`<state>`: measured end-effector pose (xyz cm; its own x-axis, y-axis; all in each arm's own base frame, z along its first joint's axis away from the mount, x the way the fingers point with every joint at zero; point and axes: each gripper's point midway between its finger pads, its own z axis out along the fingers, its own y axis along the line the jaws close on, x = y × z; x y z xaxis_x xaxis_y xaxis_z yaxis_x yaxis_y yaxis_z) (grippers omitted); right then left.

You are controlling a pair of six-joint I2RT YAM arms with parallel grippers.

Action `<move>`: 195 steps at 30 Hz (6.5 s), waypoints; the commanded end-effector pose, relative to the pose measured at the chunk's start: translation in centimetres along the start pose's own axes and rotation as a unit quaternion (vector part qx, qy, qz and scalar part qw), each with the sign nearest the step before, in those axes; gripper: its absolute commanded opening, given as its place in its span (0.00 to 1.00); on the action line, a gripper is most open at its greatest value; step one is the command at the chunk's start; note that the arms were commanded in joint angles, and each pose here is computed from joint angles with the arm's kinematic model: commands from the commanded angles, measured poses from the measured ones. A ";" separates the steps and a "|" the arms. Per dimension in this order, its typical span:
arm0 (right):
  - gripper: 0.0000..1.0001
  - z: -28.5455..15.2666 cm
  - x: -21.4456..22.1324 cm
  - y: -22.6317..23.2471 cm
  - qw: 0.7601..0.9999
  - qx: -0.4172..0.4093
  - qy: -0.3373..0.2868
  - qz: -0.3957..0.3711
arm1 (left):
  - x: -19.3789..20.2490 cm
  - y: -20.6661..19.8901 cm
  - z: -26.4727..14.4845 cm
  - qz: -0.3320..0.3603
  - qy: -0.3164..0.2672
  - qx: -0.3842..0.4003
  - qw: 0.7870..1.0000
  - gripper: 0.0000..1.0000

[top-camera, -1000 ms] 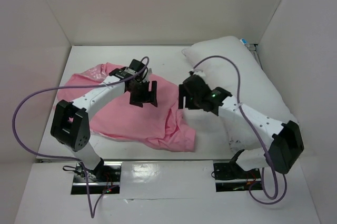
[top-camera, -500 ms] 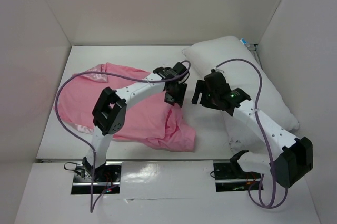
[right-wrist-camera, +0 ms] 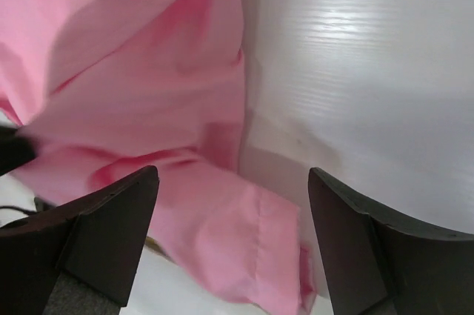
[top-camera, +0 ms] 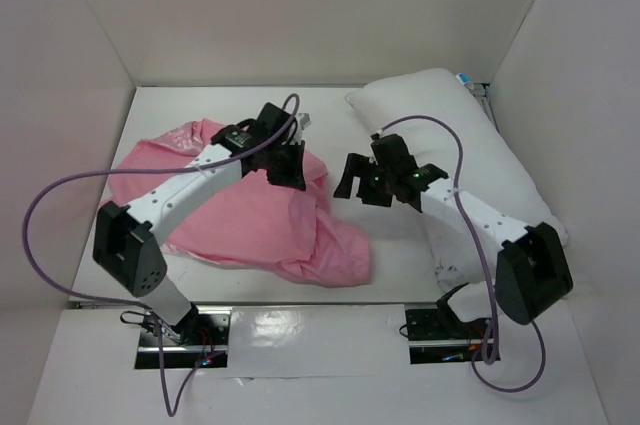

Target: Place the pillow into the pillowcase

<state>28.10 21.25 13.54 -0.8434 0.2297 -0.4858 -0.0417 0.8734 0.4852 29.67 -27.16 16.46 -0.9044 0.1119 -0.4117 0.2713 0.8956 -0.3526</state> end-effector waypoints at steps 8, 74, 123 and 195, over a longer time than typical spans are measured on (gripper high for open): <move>0.95 5.1 1.7 8.3 0.977 -0.172 0.065 -0.108 | 1.2 -0.1 -3.7 0.009 -0.023 0.112 0.993 0.00; 0.52 -2.7 10.3 3.5 0.985 -0.009 0.026 -0.169 | -2.7 6.8 -3.2 -0.072 -0.050 0.074 0.993 0.00; 0.63 2.2 8.9 4.6 0.977 -0.085 0.145 -0.129 | -0.5 8.3 -3.1 -0.076 -0.038 0.045 0.995 0.00; 0.00 -3.5 -9.7 5.0 0.973 -0.052 -0.212 0.068 | -1.1 6.7 -5.2 -0.063 -0.069 0.027 0.995 0.00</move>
<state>29.41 24.53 13.26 -0.8022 0.4590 -0.3819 0.0944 0.7291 0.6779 29.28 -18.73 15.64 -0.9207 -0.0579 -0.3860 0.1276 0.8899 -0.4379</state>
